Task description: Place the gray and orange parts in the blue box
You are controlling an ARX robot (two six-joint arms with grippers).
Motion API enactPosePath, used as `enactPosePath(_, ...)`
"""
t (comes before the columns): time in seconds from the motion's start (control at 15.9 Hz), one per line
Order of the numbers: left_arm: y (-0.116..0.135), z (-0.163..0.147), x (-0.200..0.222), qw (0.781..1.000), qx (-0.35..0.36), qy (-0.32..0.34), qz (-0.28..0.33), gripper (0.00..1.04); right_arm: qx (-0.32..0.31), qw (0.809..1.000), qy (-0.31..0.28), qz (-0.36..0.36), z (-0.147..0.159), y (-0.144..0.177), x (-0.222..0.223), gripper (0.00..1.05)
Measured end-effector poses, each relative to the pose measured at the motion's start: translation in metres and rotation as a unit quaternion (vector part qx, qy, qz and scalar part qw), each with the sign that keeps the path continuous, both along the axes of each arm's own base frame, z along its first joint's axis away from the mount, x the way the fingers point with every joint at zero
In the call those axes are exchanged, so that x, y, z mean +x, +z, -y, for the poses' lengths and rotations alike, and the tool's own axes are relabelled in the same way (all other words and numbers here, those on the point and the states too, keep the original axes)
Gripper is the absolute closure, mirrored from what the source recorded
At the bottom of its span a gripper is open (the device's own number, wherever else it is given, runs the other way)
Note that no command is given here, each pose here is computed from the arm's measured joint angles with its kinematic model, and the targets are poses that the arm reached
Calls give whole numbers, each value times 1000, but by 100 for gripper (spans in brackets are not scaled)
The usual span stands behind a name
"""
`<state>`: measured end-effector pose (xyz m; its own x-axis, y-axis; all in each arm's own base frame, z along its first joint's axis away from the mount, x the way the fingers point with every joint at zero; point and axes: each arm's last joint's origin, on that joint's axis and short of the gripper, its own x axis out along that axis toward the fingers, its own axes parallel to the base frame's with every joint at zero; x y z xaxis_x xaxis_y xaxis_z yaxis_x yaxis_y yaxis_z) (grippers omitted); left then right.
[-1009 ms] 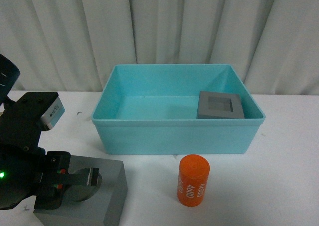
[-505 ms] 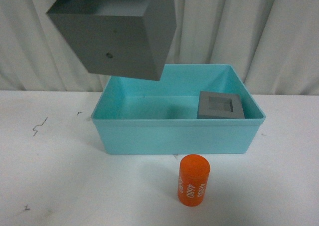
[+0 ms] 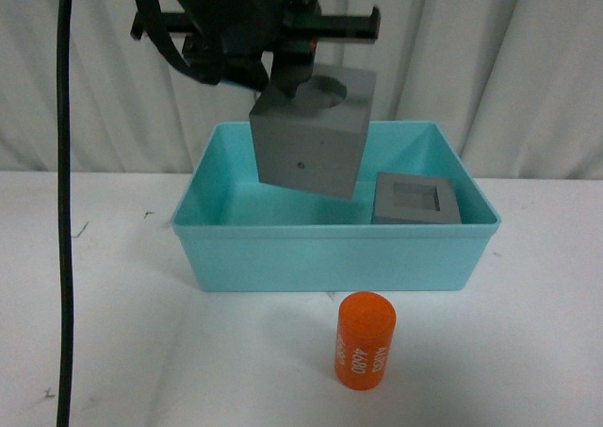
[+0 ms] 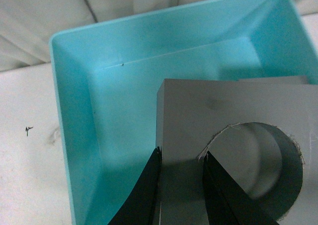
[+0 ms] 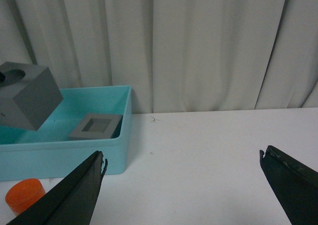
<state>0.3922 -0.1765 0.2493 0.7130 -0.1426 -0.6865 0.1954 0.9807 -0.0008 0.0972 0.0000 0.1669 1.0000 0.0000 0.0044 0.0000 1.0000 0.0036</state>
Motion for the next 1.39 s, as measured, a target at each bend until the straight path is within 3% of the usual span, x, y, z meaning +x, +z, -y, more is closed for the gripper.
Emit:
enactPosePath(0.32,-34,-24,26,998,6,61,-22,86,0,1000,0,0,0,0,0,6)
enactPosePath(0.82,-60,-38,21,996,17,75,-56,84,0,1000,0,0,0,0,0,6)
enactPosePath(0.88,-60,-39,21,995,17,76,-56,74,0,1000,0,0,0,0,0,6)
enactPosePath(0.95,-59,-41,22,995,13,81,-53,47,0,1000,0,0,0,0,0,6)
enactPosePath(1.01,-30,-46,10,997,-17,78,-2,11,0,1000,0,0,0,0,0,6)
enactPosePath(1.07,4,-46,-8,995,-47,59,69,8,0,1000,0,0,0,0,0,6)
enactPosePath(1.39,26,-42,-27,991,-71,33,107,7,0,1000,0,0,0,0,0,6)
